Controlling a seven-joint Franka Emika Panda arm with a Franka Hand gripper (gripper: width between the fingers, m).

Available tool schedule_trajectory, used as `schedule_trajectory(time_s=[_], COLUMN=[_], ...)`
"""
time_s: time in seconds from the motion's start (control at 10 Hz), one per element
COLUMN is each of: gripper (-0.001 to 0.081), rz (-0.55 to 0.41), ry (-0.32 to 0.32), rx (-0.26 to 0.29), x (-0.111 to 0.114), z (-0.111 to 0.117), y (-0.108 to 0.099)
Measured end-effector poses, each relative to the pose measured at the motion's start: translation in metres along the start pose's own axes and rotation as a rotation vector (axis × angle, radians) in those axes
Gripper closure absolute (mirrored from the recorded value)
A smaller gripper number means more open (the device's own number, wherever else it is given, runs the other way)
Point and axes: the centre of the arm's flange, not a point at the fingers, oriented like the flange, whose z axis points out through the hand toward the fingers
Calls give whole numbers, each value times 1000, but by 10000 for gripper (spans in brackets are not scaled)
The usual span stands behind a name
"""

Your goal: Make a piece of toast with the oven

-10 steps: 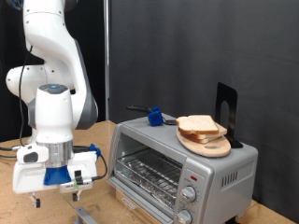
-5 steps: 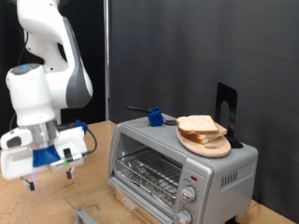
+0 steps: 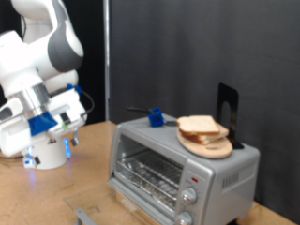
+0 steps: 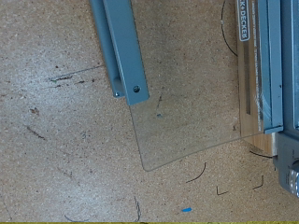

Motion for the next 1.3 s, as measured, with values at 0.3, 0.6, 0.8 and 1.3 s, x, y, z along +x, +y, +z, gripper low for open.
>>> schedule_trajectory(time_s=[0.3,0.6,0.8,1.3], gripper=[0,0,0,0], rz=[-39,-181,-328,-419], ry=[-30,-85,-105,-142], rx=[13,110,74,116], x=[-6,-28,-48,-76], z=[1,-18,-31,-40], y=[-10,-54,-80,-109])
